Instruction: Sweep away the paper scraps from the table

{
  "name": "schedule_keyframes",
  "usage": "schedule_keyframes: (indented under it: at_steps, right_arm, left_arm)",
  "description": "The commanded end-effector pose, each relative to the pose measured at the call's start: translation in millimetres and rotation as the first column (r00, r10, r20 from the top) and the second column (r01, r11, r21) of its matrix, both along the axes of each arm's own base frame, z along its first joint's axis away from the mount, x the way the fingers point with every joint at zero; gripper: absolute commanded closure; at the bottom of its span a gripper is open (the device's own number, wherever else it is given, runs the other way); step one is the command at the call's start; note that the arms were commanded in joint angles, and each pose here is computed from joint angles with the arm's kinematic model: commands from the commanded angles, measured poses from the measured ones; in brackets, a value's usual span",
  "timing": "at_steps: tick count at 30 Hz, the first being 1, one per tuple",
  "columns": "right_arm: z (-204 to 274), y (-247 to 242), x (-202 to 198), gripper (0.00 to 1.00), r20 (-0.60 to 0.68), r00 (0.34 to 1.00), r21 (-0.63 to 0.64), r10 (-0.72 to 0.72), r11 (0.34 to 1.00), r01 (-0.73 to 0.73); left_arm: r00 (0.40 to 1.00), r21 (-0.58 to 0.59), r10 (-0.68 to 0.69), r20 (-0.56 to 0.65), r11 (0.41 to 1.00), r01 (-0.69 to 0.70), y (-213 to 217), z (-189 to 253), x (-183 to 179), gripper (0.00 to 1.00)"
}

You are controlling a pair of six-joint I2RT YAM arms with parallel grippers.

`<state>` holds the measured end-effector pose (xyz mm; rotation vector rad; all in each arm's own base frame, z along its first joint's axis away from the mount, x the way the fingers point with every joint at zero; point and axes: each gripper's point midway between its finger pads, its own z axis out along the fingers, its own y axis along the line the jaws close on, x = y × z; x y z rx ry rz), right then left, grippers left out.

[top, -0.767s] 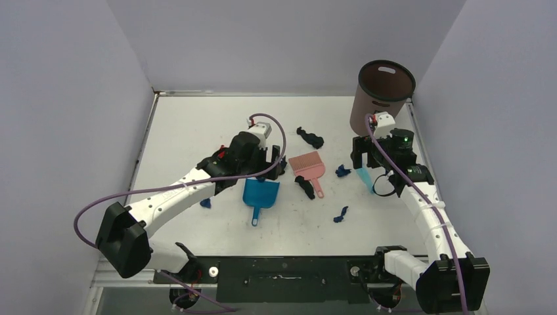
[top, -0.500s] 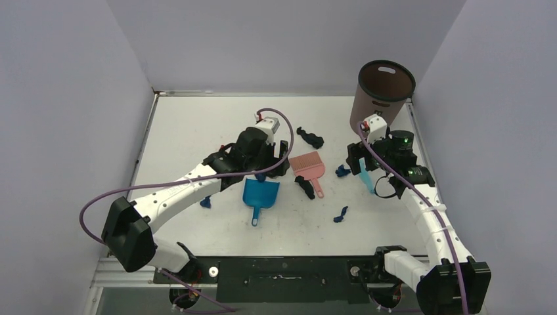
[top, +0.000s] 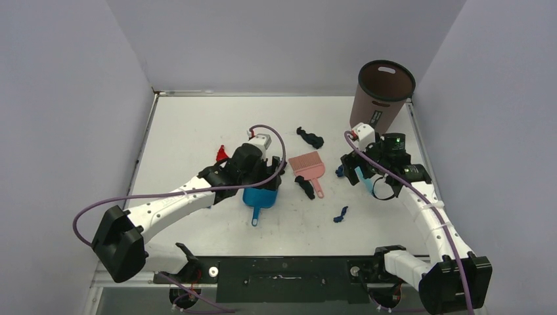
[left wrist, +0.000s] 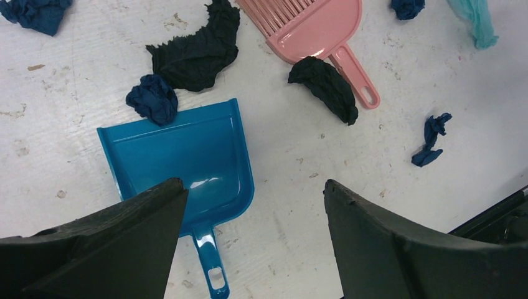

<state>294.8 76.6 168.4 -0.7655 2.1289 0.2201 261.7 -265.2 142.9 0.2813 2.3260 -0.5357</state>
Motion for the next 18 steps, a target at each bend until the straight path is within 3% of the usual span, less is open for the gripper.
schedule_keyframes:
  at_steps: [1, 8, 13, 18]
  right_arm:
    - [-9.0, 8.7, -0.1, 0.10, -0.019, 0.999, 0.025, 0.028, 0.999, -0.027]
    - [-11.4, -12.7, 20.9, 0.10, 0.038, 0.983, 0.036, -0.182, 0.983, 0.181]
    - [-7.0, -14.8, 31.7, 0.10, 0.009, 0.977, 0.025, -0.211, 0.977, 0.211]
    - [-25.0, -20.7, 27.2, 0.10, -0.047, 0.987, -0.079, -0.154, 0.985, 0.150]
  left_arm:
    - [0.997, -0.037, 0.023, 0.069, 0.999, -0.021, 4.6, 24.1, 1.7, 0.20]
    - [0.993, 0.008, 0.024, 0.112, 1.000, -0.025, 12.3, 37.2, 6.7, 0.20]
    - [0.991, -0.001, 0.016, 0.132, 1.000, -0.016, 7.2, 36.4, 12.0, 0.20]
    - [0.995, 0.020, -0.025, 0.094, 1.000, 0.023, -10.8, 33.5, 20.5, 0.20]
